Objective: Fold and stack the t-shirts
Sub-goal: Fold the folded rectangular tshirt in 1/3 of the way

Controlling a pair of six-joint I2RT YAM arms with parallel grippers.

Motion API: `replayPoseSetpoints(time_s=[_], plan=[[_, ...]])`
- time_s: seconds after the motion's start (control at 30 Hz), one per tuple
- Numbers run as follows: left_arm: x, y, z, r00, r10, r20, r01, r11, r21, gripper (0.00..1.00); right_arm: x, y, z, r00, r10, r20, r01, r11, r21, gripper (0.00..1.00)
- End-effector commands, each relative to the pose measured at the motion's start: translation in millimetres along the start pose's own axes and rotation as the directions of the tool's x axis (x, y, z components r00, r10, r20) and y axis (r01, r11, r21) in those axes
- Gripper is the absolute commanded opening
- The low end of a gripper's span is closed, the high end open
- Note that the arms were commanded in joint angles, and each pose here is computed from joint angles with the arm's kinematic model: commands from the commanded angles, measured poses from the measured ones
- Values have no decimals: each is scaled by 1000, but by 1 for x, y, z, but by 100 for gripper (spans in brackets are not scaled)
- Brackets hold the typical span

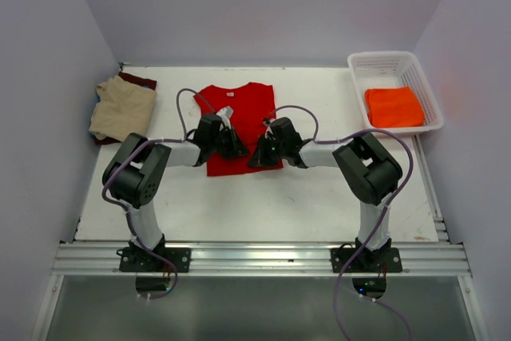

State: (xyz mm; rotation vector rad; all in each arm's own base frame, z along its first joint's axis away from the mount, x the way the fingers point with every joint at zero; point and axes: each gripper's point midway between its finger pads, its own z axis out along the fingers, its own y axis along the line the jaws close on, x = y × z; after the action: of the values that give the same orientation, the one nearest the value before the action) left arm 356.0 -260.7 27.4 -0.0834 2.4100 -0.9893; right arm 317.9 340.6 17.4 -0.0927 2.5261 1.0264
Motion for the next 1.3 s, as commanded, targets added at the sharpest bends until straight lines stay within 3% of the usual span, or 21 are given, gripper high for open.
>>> replayPoseSetpoints(time_s=[0.0,0.33,0.8,0.9,1.07,1.2,1.23,1.27], plan=[[-6,11,0,999,39,16,-38,997,-63,0,11,-24,10,1000,-15,-20,16,997,79,0],[-45,34,33,997,54,56,-47,993,-107,0,15,-26,2,999,-32,-21,33,995,93,0],[-169,43,38,977,106,184,-77,984,-158,0,32,-42,-5,999,-21,-44,26,992,121,0],[-214,19,37,956,137,261,-112,988,-108,0,37,-47,-5,998,-19,-52,26,991,132,0],[-254,-27,14,927,152,343,-162,987,0,0,43,-53,-7,998,-17,-59,26,989,147,0],[-253,-60,-23,909,169,381,-203,978,53,0,46,-56,-7,998,-22,-61,31,988,153,0],[-231,-48,-22,923,160,349,-186,982,42,0,46,-57,-7,998,-23,-60,32,988,154,0],[-228,-61,-44,909,174,379,-208,977,49,6,45,-55,-8,998,-26,-58,34,989,145,0]])
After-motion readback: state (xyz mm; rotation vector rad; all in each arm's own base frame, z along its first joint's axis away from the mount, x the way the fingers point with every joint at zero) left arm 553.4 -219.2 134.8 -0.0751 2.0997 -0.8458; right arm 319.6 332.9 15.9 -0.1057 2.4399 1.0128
